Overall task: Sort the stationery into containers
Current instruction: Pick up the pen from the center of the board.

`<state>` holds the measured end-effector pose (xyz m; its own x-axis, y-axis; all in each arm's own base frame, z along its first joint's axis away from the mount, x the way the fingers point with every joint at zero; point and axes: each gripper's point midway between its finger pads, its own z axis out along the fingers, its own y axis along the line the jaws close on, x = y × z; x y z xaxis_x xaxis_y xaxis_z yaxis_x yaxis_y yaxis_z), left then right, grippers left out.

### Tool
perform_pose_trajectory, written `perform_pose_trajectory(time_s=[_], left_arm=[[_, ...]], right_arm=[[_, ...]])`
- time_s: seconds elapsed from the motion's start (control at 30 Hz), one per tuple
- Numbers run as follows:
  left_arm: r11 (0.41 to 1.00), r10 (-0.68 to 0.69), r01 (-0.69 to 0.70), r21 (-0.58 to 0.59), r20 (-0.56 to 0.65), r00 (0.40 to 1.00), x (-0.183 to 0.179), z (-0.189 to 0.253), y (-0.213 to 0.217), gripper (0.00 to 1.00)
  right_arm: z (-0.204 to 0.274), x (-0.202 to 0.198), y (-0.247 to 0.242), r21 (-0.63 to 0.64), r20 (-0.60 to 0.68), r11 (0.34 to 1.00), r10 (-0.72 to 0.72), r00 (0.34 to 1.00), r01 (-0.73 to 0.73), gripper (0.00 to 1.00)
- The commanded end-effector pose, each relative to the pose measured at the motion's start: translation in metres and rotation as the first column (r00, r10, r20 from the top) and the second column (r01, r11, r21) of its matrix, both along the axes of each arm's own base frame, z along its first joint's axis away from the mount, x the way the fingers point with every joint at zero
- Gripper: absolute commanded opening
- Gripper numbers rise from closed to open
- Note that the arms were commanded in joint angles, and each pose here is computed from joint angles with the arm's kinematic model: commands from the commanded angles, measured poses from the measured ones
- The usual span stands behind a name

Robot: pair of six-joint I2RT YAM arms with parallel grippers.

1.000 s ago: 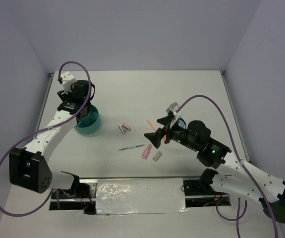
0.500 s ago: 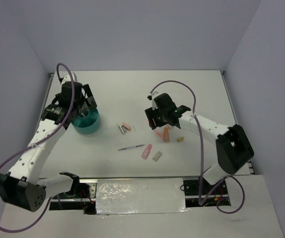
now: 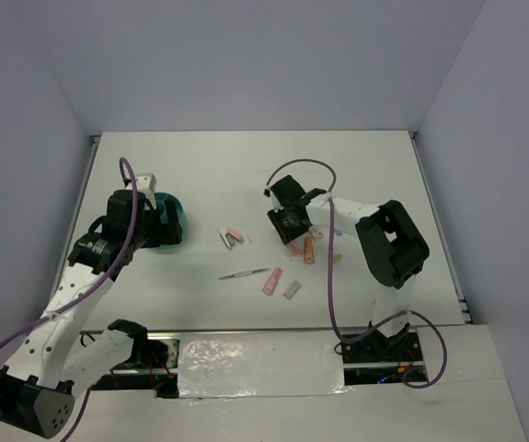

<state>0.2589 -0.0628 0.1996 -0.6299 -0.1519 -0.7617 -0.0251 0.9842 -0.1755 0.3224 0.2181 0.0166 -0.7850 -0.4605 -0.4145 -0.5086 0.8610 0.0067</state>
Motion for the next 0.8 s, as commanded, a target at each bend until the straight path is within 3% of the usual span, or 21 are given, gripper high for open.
perform_pose_trajectory(time_s=[0.0,0.13,0.27,0.3,0.4,0.5,0.6,0.63,0.73,0.77], left_arm=[[1.0,-0.025,0.026,-0.011,0.038,0.999,0.006,0.007,-0.005,0.99],[1.0,0.002,0.0,-0.029,0.057,0.998,0.005,0.014,-0.004,0.99],[0.995,0.021,-0.015,-0.094,0.059,0.998,0.01,0.023,-0.011,0.99],[0.991,0.004,0.003,-0.132,0.051,0.999,0.013,0.026,-0.02,0.99],[0.969,0.012,0.0,-0.247,0.046,0.999,0.021,0.035,-0.053,0.99],[0.974,0.048,-0.034,-0.223,0.06,0.997,0.026,0.04,-0.089,0.99],[0.951,0.127,-0.114,-0.286,0.026,0.992,0.036,0.027,-0.12,0.99],[0.948,0.133,-0.122,-0.293,0.018,0.991,0.04,0.022,-0.126,0.98],[0.95,0.16,-0.161,-0.267,-0.025,0.987,0.054,-0.002,-0.149,0.89],[0.956,0.166,-0.172,-0.239,-0.046,0.985,0.061,-0.013,-0.159,0.81]], right_arm=[[-0.009,0.004,-0.005,-0.023,-0.039,1.0,-0.003,0.999,0.002,0.41],[-0.018,-0.005,0.001,0.006,-0.09,1.0,0.012,0.996,-0.012,0.21],[0.003,0.002,0.007,0.05,-0.046,0.999,0.014,0.999,-0.012,0.13],[0.014,0.01,0.012,0.07,-0.019,0.998,0.009,1.0,-0.008,0.01],[0.06,0.027,0.013,0.097,0.074,0.995,-0.027,0.997,0.02,0.0],[0.106,0.037,0.009,0.129,0.172,0.989,-0.097,0.98,0.075,0.0],[0.161,0.032,-0.013,0.21,0.276,0.963,-0.224,0.935,0.169,0.0],[0.19,0.026,-0.025,0.274,0.318,0.94,-0.29,0.903,0.205,0.0],[0.215,0.004,-0.055,0.328,0.357,0.907,-0.379,0.854,0.266,0.0],[0.212,-0.003,-0.061,0.332,0.345,0.901,-0.391,0.853,0.279,0.0]])
